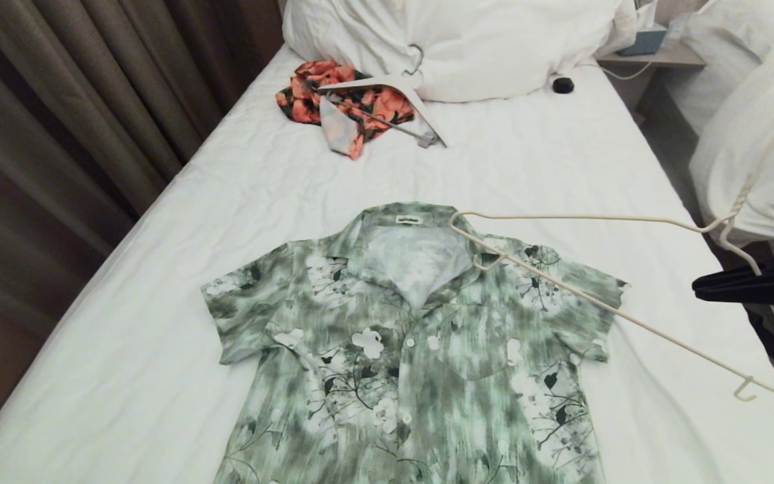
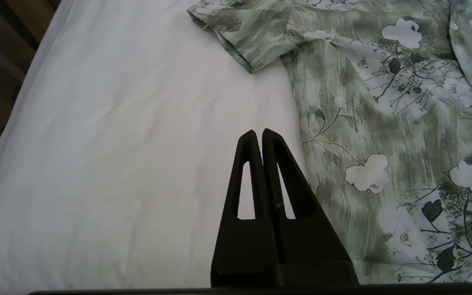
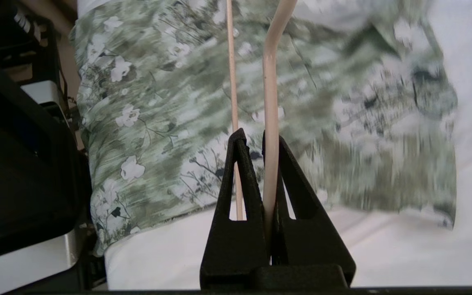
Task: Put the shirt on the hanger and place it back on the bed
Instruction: Hook one side of the shirt onto the hanger
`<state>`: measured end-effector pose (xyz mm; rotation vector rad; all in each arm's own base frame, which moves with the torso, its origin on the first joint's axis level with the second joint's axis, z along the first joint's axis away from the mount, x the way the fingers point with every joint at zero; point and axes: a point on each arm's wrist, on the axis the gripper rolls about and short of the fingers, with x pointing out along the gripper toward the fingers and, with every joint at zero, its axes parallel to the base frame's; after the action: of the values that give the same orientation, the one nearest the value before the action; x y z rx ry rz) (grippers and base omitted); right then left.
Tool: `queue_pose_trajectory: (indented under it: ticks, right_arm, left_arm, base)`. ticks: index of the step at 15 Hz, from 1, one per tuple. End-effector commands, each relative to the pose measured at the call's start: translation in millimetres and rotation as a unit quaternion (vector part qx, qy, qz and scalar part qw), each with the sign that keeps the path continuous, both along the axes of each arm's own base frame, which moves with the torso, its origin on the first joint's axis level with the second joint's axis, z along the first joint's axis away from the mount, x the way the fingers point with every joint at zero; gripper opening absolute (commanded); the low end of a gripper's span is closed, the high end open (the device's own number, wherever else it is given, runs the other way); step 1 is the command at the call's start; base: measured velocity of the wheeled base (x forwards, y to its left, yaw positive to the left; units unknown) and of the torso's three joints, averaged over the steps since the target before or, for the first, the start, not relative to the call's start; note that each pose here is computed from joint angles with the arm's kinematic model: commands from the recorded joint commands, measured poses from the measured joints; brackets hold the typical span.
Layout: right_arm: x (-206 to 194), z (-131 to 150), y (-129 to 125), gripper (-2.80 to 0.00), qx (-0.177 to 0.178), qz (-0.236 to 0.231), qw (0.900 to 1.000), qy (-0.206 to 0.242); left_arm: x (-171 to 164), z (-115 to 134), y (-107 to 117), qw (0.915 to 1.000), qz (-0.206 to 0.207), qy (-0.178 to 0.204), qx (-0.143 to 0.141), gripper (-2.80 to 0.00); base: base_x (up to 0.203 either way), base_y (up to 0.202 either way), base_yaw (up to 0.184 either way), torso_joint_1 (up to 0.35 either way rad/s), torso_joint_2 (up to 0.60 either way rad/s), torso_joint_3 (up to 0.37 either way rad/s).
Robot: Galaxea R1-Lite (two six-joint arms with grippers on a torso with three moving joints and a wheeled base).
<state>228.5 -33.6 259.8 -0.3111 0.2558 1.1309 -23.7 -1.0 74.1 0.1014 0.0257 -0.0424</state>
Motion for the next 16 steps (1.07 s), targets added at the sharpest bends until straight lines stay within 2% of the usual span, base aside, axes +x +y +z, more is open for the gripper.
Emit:
queue_pose_trajectory:
  ticks: [1,3,5,6,7,10,13,16]
  right_arm:
    - [-11,9,7,-2.8,-0.004,0.014,1.0,-0.026]
    - [-11,9,12,-2.8,-0.006,0.025,0.999,-0.03]
    - [-12,11,14,-2.8,-0.009,0.029,0.998,-0.049]
    - [-10,14,13,-2.8,-0.012,0.028,0.997,-0.065]
    - [-8,15,13,-2.8,-0.015,0.027,0.996,-0.078]
    - [-5,21,12,-2.8,-0.015,0.024,0.996,-0.088]
    - [-4,24,13,-2.8,-0.001,0.015,0.998,-0.064]
    - [-3,26,13,-2.8,-0.002,0.014,0.998,-0.067]
  left_arm:
    - [0,0,0,1.0,-0.001,0.0,-0.001,-2.8]
    - [0,0,0,0.9999,0.001,0.001,-0.014,-2.8]
    - [-1,4,0,0.9999,0.0,-0.007,-0.015,-2.8]
    - [-3,16,0,0.9996,-0.009,-0.019,-0.016,-2.8]
    - [-2,26,-1,0.9995,-0.023,-0.013,-0.018,-2.8]
    - [26,51,-4,0.993,-0.091,0.068,-0.032,-2.8]
    - [84,67,-7,0.9765,-0.141,0.149,-0.066,-2.8]
    - [151,78,-21,0.9584,-0.184,0.186,-0.114,-2.8]
  base:
    - [0.0,0.0,0.0,0.0,0.0,0.0]
    - [0.0,0.0,0.0,0.0,0.0,0.0]
    - [0.0,0.0,0.0,0.0,0.0,0.0]
    - [0.0,0.0,0.0,0.0,0.0,0.0]
    - [0.0,0.0,0.0,0.0,0.0,0.0]
    - [0.0,0.0,0.0,0.0,0.0,0.0]
    - [0.0,0.0,0.0,0.0,0.0,0.0]
    - [0.0,0.0,0.0,0.0,0.0,0.0]
